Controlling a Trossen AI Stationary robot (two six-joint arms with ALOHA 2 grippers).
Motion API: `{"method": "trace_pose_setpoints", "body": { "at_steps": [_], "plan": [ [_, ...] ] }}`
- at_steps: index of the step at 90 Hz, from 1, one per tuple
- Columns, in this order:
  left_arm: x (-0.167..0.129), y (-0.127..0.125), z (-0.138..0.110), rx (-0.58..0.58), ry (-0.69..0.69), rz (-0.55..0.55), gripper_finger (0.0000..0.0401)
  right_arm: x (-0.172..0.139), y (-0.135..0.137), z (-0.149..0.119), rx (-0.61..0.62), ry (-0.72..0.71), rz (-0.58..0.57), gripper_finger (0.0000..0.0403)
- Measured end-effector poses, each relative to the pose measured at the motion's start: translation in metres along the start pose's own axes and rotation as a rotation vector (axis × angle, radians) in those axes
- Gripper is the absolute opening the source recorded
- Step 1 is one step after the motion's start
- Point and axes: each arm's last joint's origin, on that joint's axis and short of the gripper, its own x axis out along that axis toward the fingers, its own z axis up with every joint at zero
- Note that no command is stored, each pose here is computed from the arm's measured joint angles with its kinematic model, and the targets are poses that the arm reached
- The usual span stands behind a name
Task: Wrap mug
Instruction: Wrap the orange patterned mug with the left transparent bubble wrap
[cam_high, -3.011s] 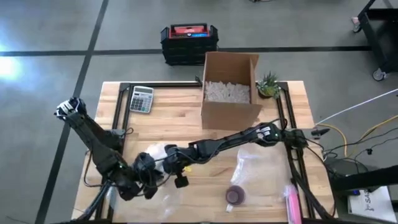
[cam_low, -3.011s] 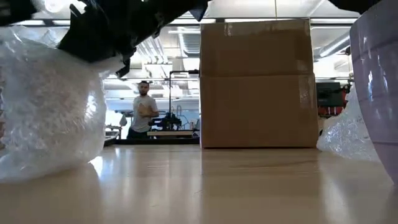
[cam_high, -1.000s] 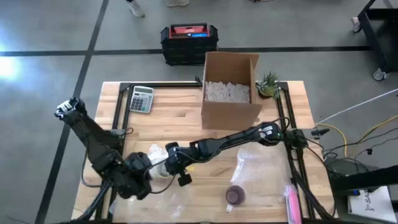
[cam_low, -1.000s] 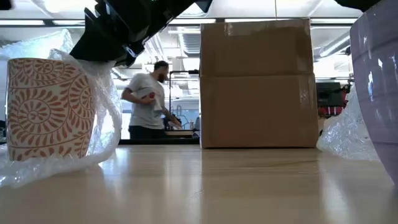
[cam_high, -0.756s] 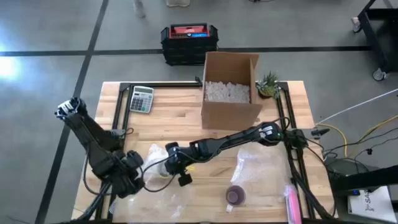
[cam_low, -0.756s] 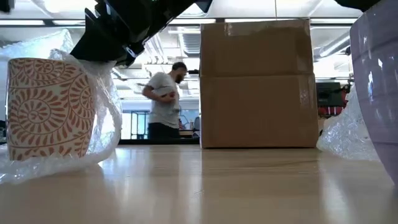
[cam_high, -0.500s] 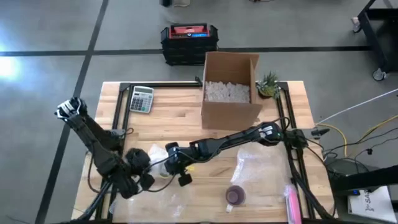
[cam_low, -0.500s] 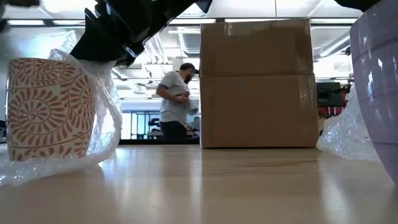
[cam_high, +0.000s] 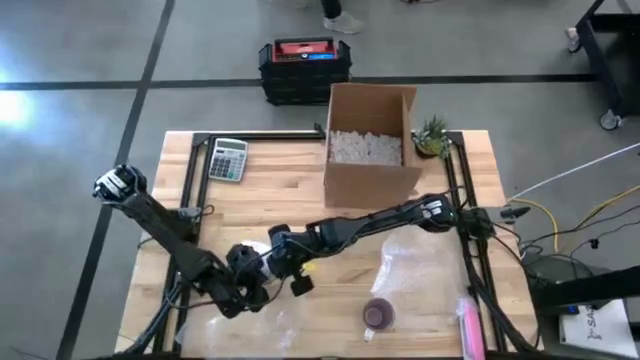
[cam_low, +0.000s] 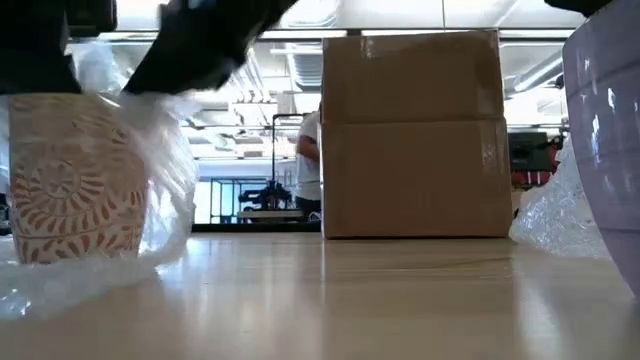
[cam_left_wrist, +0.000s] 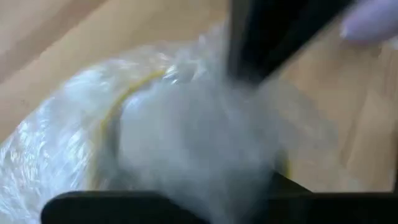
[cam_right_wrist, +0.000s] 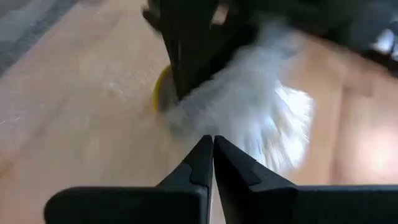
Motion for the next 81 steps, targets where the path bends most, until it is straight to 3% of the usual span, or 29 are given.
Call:
{"method": "trace_pose_setpoints", "body": {
  "at_steps": [10, 21, 49, 81],
  "plan": [
    [-0.001, 0.0, 0.001, -0.001, 0.01, -0.005, 0.0019, -0.013, -0.007, 0.015, 0.019, -0.078, -0.024, 0.0],
    [-0.002, 0.0, 0.001, -0.003, 0.003, -0.009, 0.0019, -0.001, -0.011, 0.015, 0.038, -0.129, -0.044, 0.0],
    [-0.013, -0.001, 0.01, -0.027, -0.018, -0.066, 0.0019, 0.043, -0.002, -0.013, 0.075, -0.008, -0.002, 0.0],
    [-0.062, -0.006, 0.037, -0.024, 0.061, -0.242, 0.002, 0.045, -0.002, -0.014, 0.073, -0.003, -0.002, 0.0]
  ]
}}
